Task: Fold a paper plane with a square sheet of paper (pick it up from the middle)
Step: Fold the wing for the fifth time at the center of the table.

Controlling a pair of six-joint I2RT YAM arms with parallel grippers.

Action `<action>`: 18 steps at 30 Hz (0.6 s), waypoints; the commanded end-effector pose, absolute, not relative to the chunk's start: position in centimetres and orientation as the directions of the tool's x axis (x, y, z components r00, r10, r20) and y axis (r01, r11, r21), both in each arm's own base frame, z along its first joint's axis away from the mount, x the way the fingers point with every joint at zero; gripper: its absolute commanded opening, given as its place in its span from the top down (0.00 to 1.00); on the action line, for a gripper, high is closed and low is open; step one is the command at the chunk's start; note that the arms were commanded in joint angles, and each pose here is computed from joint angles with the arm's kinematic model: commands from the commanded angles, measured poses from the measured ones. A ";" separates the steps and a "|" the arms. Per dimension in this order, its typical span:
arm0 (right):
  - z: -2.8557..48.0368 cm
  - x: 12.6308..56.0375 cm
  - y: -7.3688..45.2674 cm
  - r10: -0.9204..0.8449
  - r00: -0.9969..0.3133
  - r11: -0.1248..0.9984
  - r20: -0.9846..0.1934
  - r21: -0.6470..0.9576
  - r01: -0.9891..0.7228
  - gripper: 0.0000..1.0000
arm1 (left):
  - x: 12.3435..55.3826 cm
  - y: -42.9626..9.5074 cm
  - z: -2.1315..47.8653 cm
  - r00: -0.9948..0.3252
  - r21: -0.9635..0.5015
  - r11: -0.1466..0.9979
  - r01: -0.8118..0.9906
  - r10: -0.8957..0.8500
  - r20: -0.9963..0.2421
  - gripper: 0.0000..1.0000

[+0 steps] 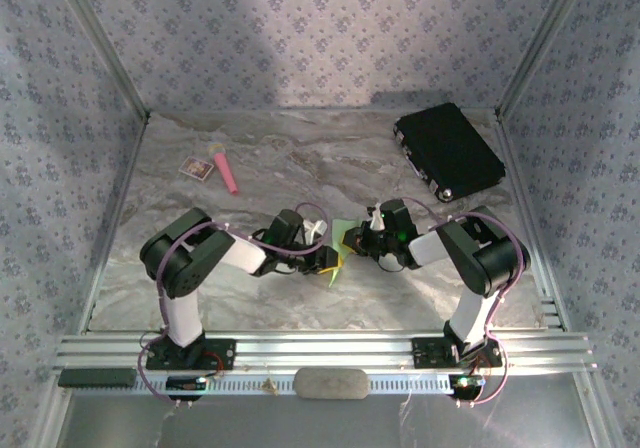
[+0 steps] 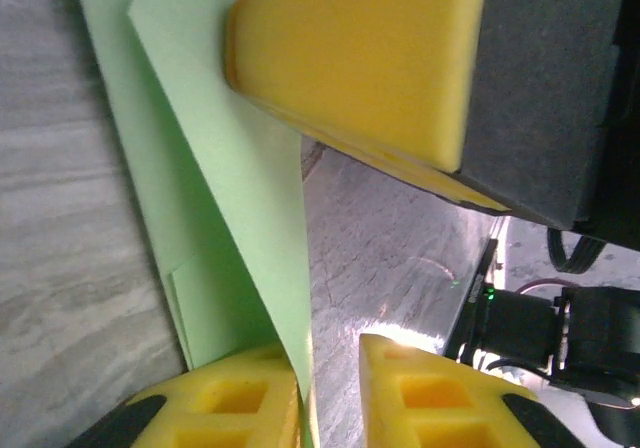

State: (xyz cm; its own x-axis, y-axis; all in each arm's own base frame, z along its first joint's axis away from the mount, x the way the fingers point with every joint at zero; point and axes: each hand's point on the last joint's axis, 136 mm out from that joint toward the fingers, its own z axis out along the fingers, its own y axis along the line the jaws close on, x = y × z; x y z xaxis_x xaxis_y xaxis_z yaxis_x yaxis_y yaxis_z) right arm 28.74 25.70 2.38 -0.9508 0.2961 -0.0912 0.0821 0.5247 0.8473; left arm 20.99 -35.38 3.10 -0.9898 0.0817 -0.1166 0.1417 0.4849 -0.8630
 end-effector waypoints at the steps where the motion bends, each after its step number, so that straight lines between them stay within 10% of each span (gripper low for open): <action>1: -0.5 27.9 24.1 0.322 -0.945 0.610 -0.054 0.775 0.164 0.98 | 18.8 -32.2 -1.6 -0.991 -0.720 0.684 0.117 0.133 -0.035 0.78; 18: -0.9 27.6 24.0 0.322 -0.945 0.622 -0.053 0.764 0.169 0.98 | 17.6 -31.1 -1.3 -0.982 -0.661 0.731 0.172 0.183 -0.053 0.80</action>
State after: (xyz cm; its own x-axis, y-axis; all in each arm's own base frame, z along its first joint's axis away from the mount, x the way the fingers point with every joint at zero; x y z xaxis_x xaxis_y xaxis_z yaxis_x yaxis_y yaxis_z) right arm 28.75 25.71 2.34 -0.9511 0.2949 -0.0916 0.0835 0.5313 0.8430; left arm 20.21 -34.81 2.62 -0.9683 0.1657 -0.1867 0.2492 0.5979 -0.7619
